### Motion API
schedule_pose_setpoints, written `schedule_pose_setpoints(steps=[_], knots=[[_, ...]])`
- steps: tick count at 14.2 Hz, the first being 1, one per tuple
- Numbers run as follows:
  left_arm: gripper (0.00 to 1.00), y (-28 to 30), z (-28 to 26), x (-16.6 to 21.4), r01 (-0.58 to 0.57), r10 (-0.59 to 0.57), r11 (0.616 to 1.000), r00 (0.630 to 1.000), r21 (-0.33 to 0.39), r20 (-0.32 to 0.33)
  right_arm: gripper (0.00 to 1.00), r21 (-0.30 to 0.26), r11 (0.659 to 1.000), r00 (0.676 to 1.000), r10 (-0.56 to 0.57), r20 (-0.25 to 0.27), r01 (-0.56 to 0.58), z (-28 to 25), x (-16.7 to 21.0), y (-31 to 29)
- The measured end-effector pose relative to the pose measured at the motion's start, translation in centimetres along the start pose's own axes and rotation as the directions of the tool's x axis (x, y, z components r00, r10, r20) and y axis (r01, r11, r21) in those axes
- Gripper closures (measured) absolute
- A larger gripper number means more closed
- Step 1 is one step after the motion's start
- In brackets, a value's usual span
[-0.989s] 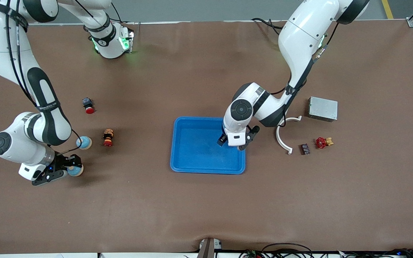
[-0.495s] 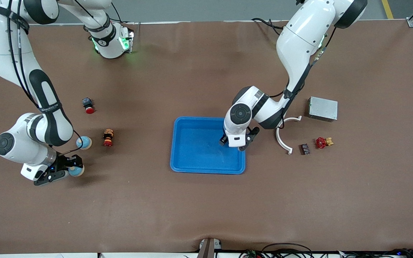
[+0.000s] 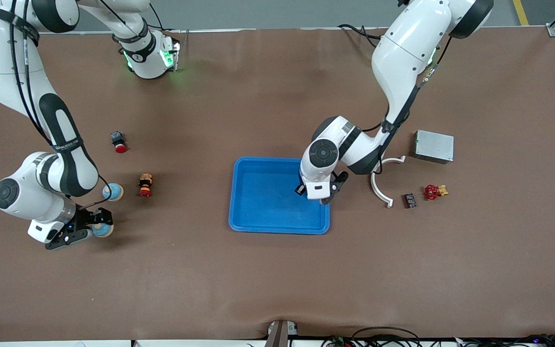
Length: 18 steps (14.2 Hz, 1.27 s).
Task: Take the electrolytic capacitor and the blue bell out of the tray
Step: 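Place the bell with the right gripper while the left gripper grasps capacitor, then lift the capacitor from the tray while the right gripper withdraws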
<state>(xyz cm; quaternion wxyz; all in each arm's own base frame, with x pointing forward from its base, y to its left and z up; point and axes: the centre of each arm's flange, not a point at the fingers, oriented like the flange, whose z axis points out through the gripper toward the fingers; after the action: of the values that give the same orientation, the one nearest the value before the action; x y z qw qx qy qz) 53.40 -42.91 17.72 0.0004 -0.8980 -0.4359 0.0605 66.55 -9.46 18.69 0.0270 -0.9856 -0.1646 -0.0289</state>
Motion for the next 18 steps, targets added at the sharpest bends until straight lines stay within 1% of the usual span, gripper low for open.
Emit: schedule_pose_setpoints(steps=[1, 2, 4, 7, 9, 11, 13, 16, 18], knots=[[0.6, 0.1, -0.1, 0.0, 0.001, -0.001, 1.0, 1.0, -0.002, 0.0, 0.0, 0.0, 1.0, 1.0, -0.001, -0.001, 0.001, -0.1, 0.1, 0.0], [0.67, 0.1, -0.1, 0.0, 0.001, -0.001, 1.0, 1.0, -0.003, 0.0, 0.0, 0.003, 1.0, 1.0, -0.002, -0.001, 0.003, -0.6, 0.3, -0.1], [0.67, 0.1, -0.2, 0.0, 0.003, -0.003, 1.0, 1.0, -0.003, 0.0, 0.0, 0.021, 1.0, 1.0, -0.012, 0.011, 0.012, -2.9, 1.2, -0.7], [0.67, 0.4, -1.0, 0.4, 0.009, -0.009, 1.0, 1.0, -0.018, -0.003, 0.0, 0.058, 0.998, 0.999, 0.009, 0.046, -0.012, -9.8, 3.3, -2.8], [0.67, 0.8, -3.0, 1.1, 0.016, -0.017, 0.999, 1.0, -0.043, -0.01, 0.0, 0.066, 0.996, 0.997, 0.057, 0.06, -0.061, -14.3, 4.4, -5.2], [0.67, 0.7, -6.3, 2.5, 0.011, -0.013, 0.999, 0.999, -0.041, -0.036, 0.0, 0.066, 0.994, 0.994, 0.087, 0.064, -0.091, -18.0, 4.9, -8.0], [0.67, -0.1, -9.7, 4.4, -0.038, 0.037, 0.999, 0.998, -0.014, -0.058, 0.0, 0.067, 0.992, 0.992, 0.104, 0.073, -0.108, -21.3, 4.9, -10.0], [0.67, -2.0, -13.2, 8.4, -0.126, 0.127, 0.992, 0.99, 0.019, -0.067, 0.0, 0.076, 0.986, 0.983, 0.139, 0.121, -0.149, -26.1, 4.3, -10.6], [0.67, -4.1, -14.4, 11.5, -0.201, 0.203, 0.979, 0.977, 0.037, -0.069, 0.0, 0.07, 0.979, 0.977, 0.181, 0.116, -0.19, -28.9, 4.0, -10.7]])
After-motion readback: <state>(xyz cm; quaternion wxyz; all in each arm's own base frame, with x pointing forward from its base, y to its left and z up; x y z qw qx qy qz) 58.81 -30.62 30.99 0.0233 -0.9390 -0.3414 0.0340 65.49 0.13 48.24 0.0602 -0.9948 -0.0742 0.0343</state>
